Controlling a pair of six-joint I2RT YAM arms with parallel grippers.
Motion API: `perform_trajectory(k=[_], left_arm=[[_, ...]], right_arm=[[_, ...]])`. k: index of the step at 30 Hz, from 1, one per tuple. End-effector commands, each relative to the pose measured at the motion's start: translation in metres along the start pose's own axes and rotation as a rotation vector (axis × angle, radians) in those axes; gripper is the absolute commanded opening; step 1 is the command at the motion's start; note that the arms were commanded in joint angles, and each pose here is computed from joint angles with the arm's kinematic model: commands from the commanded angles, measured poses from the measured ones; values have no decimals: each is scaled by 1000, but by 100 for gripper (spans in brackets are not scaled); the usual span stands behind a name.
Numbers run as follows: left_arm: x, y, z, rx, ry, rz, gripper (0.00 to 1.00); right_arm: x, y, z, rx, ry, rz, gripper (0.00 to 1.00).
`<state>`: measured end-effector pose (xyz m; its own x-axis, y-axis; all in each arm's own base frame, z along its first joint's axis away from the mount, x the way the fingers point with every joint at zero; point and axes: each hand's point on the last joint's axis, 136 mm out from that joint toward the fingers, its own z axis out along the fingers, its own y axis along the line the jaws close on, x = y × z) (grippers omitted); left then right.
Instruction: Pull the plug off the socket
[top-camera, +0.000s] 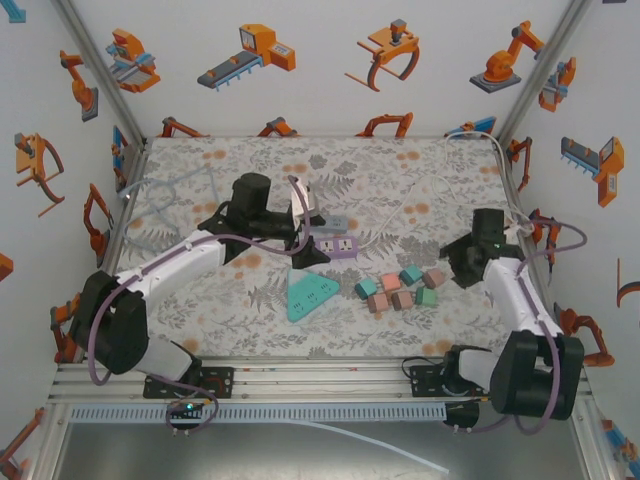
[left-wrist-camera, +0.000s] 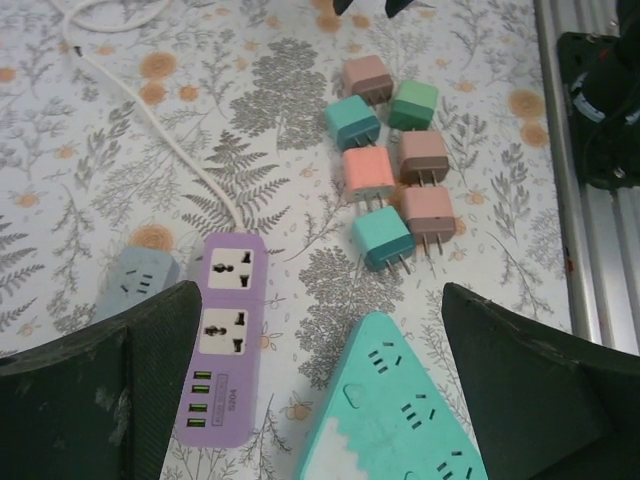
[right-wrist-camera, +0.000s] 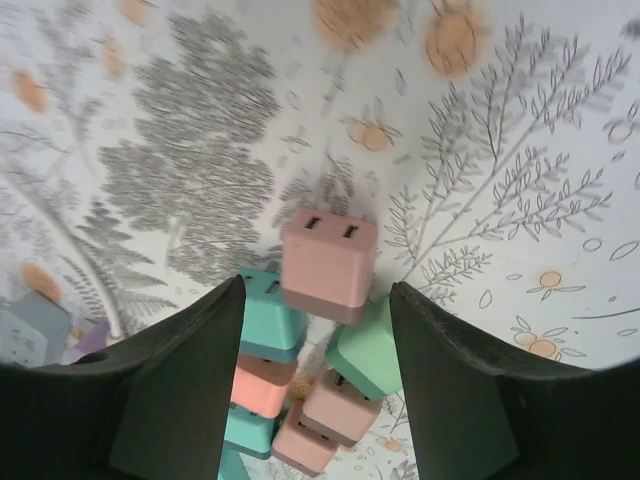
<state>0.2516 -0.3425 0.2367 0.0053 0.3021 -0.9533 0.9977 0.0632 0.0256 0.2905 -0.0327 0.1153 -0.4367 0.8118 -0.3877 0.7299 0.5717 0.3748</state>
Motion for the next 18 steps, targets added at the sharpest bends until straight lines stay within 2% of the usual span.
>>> perform_trajectory(k=[1,4,8,12,18], left_arm=[[-25,17,-10,-126,-82,16,97],[-26,36,-17,-205,-95,-51,97],[-26,72,-34,-328,-131,-234,97],[-11,113,-61,-476,-160,-478,97],[15,146,-94,-621,-184,-675,98]], right_arm=[[-32,53,-40,-82,-206,-242,56],[-27,119,-64,-242,-303,-463,56],[5,203,-86,-449,-343,-730,55],[57,268,-92,-589,-305,-1017,55],[136,323,-86,-840,-194,-1399,56]])
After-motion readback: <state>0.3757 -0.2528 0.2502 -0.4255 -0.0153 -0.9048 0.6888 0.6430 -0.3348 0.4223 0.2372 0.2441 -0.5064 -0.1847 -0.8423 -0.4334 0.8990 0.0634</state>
